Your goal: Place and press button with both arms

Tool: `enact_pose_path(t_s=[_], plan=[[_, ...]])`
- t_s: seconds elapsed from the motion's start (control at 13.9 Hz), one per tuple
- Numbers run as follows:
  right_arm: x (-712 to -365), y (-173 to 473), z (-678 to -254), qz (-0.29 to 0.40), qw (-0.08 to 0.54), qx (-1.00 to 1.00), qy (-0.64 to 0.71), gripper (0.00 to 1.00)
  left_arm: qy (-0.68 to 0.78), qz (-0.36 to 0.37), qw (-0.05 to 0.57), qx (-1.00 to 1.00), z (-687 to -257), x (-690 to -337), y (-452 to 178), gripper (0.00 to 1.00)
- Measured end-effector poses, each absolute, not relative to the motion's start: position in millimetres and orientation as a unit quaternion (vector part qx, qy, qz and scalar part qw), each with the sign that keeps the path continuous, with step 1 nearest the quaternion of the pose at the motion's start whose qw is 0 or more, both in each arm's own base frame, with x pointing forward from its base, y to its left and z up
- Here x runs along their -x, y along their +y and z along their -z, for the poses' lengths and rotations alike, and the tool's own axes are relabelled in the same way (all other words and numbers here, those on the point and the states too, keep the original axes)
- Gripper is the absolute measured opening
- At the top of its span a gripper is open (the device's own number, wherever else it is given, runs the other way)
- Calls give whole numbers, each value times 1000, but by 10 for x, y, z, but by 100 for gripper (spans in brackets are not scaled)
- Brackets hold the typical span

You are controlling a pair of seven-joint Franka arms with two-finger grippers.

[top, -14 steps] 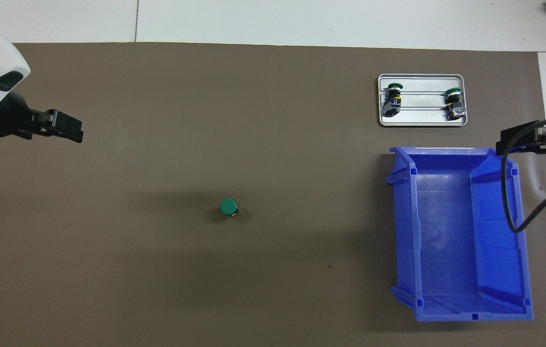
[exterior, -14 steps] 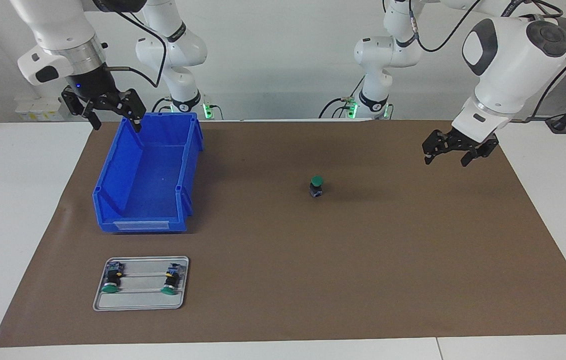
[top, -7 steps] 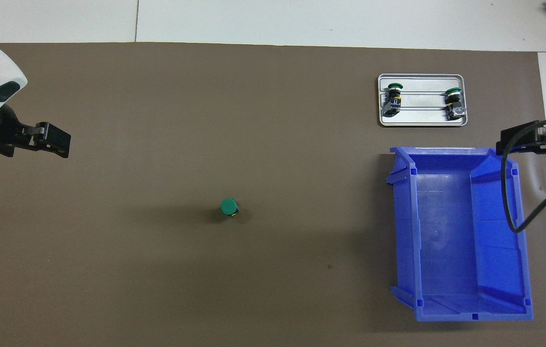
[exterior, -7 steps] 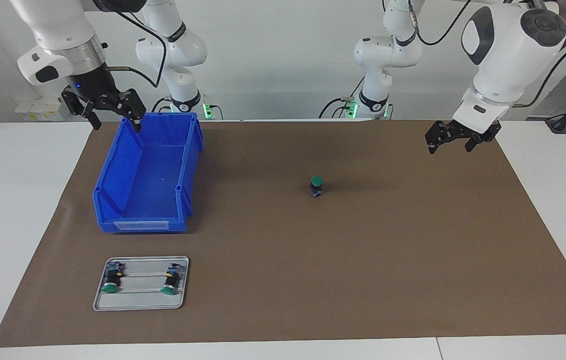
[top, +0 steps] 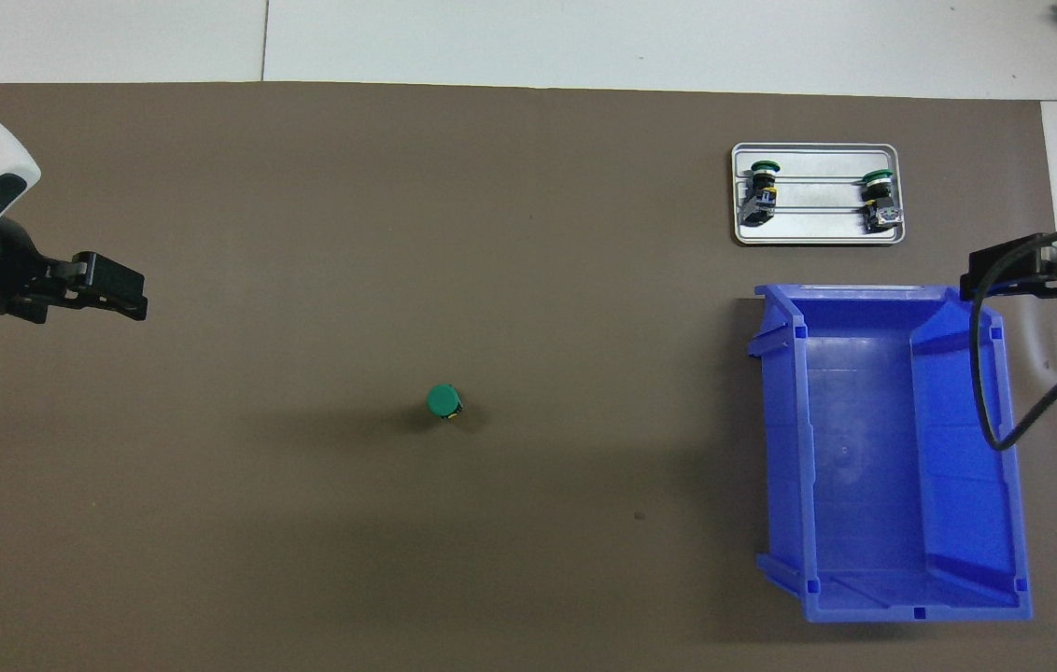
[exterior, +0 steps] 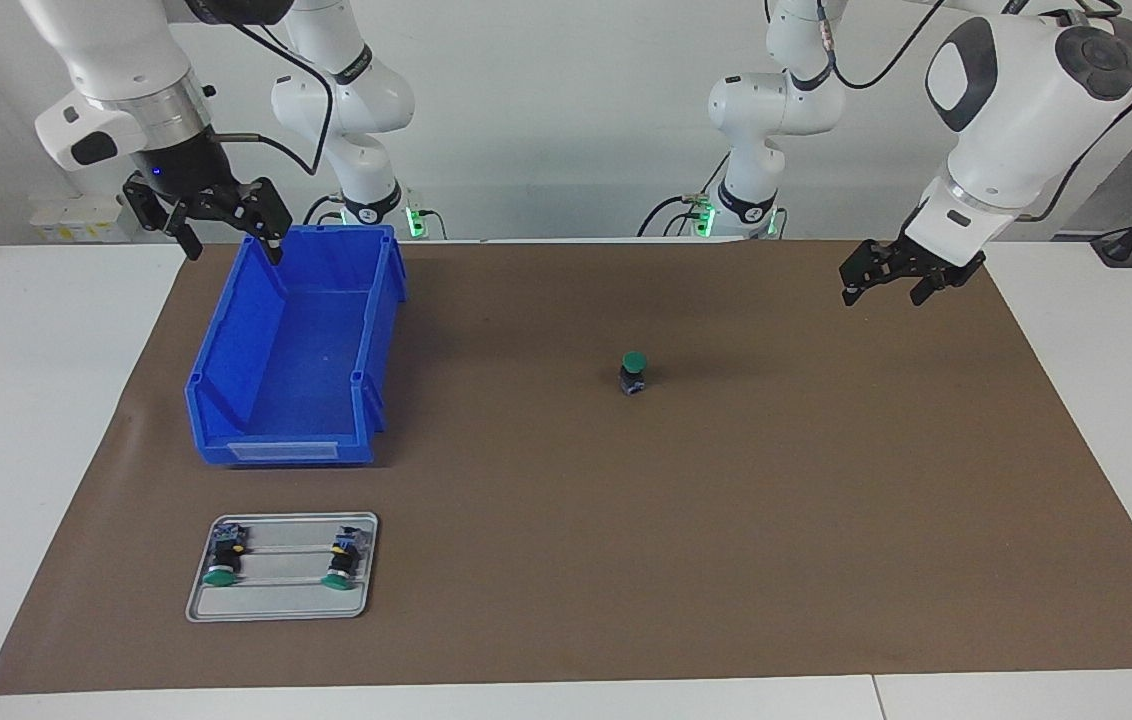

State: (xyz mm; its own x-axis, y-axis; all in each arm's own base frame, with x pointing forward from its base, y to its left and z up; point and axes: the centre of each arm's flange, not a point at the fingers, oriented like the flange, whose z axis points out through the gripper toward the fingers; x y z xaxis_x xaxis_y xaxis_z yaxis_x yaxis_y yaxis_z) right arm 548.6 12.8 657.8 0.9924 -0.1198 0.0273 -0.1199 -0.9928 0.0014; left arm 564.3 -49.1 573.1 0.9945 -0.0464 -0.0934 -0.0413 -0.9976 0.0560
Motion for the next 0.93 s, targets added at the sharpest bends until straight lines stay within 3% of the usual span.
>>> enact_pose_path(t_s=[0.93], plan=[[-5486, 128, -6578, -14, 2, -998, -60, 100, -62, 3, 11, -998, -6230, -5480, -273, 100]])
